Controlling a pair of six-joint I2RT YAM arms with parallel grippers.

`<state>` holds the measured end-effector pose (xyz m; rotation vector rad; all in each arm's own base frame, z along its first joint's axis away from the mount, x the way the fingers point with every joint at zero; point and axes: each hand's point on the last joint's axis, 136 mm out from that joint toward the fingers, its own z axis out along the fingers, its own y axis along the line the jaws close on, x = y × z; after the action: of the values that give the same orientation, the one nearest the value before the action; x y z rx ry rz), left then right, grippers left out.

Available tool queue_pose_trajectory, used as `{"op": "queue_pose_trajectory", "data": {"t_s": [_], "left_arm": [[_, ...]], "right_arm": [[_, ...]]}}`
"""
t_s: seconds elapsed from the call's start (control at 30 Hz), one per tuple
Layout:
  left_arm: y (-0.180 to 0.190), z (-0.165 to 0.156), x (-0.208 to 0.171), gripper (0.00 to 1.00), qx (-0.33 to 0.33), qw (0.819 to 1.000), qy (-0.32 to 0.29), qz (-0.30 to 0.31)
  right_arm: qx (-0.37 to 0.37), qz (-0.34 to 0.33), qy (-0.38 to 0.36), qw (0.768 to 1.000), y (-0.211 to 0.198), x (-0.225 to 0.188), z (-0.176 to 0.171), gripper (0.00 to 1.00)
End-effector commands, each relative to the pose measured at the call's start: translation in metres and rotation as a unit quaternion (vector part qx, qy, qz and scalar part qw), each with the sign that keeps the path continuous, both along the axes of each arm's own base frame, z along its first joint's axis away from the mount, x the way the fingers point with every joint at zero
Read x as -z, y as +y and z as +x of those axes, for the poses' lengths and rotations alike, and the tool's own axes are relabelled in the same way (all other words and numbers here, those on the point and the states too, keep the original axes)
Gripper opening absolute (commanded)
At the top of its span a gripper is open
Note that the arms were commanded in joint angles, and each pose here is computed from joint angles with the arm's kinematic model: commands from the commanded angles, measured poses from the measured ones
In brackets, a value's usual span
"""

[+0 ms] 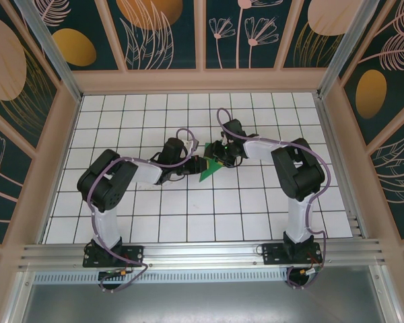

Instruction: Fold a paper plane with a square sheet of paper (pick it up from the middle)

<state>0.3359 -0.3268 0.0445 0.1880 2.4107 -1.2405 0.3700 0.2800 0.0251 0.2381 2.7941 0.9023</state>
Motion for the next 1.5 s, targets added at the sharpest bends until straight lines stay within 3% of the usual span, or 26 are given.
{"op": "queue_pose_trajectory", "data": {"t_s": [0.0, 0.47, 1.03, 1.27, 1.47], "left_arm": [[0.003, 0.007, 0.009, 0.13, -0.015, 1.000, 0.008, 0.020], [0.006, 0.008, 0.025, 0.11, -0.018, 0.999, 0.020, 0.044], [0.007, 0.005, 0.030, 0.10, -0.016, 0.998, 0.028, 0.049], [0.003, 0.007, 0.020, 0.12, -0.013, 0.999, 0.024, 0.038], [-0.004, 0.024, -0.019, 0.15, -0.034, 0.999, -0.008, 0.004]], "right_arm": [[0.022, -0.092, 0.077, 0.992, -0.036, 0.067, -0.028, 0.55], [0.007, -0.049, 0.046, 0.998, -0.033, 0.050, -0.021, 0.54], [0.015, -0.098, 0.072, 0.992, -0.048, 0.068, -0.024, 0.36], [0.010, -0.128, 0.086, 0.988, -0.051, 0.081, -0.028, 0.34], [0.010, -0.148, 0.096, 0.984, -0.053, 0.091, -0.034, 0.33]]}}
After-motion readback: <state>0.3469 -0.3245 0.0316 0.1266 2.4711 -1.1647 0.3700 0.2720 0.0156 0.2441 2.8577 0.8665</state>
